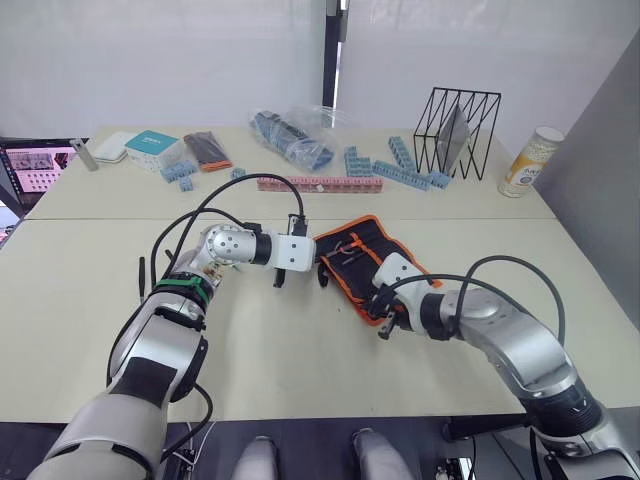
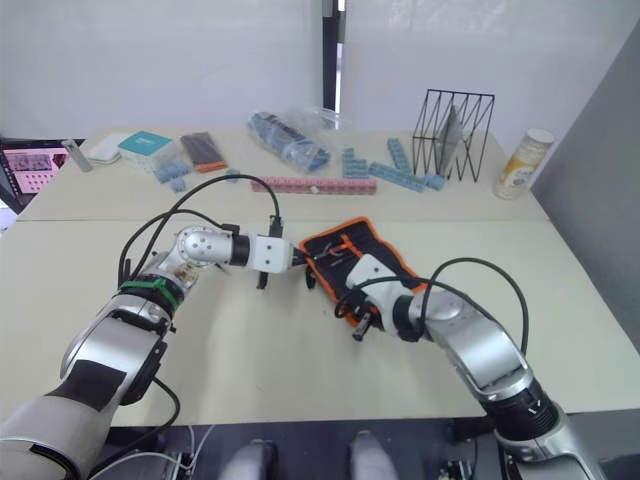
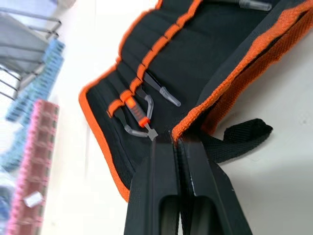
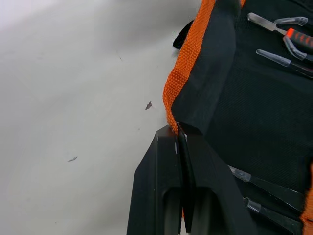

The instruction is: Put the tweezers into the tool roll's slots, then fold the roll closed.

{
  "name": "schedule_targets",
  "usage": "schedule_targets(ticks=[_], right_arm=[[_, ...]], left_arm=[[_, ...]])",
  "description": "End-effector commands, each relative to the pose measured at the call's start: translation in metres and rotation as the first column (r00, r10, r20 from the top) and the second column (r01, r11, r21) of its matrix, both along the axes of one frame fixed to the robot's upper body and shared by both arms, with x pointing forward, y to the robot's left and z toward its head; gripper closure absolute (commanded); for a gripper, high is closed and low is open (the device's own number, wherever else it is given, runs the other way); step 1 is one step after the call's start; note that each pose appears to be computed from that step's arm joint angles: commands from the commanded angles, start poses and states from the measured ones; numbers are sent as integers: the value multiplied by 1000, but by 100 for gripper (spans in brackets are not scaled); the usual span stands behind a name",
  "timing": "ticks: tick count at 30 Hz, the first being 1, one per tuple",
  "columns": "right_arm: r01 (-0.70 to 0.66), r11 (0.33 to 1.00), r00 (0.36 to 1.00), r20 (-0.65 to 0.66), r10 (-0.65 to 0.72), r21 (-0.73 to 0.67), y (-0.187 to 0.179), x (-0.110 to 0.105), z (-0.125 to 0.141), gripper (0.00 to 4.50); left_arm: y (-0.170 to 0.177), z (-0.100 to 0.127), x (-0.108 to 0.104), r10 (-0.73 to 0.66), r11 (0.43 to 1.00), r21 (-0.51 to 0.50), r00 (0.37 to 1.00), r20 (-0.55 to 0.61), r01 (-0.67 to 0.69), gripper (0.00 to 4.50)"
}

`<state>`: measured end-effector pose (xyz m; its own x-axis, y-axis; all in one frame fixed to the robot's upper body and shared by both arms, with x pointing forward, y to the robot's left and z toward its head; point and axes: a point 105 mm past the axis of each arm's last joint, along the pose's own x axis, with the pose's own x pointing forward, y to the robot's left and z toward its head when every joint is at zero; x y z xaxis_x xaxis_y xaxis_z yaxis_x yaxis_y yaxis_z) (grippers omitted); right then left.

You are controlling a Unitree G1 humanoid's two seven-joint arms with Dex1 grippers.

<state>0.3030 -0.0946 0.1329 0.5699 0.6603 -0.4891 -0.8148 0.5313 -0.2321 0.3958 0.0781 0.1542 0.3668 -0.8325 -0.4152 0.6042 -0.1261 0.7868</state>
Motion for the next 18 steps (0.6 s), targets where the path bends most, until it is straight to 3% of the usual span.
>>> schedule_targets(ticks=[1,5,18], right_arm=[[-29,999,999,32,29,-15,-1,-6,10,450],[-52,999,999,7,52,-18,6,-12,3,450],[-74,997,988,-138,72,-6,12,-31,-37,450]], left_arm=[[6,8,-6,-57,998,32,997,49,55,449],[14,-26,-24,-133,980,153,991,4,131,449],[23,-47,-45,-141,970,183,983,-119,161,449]])
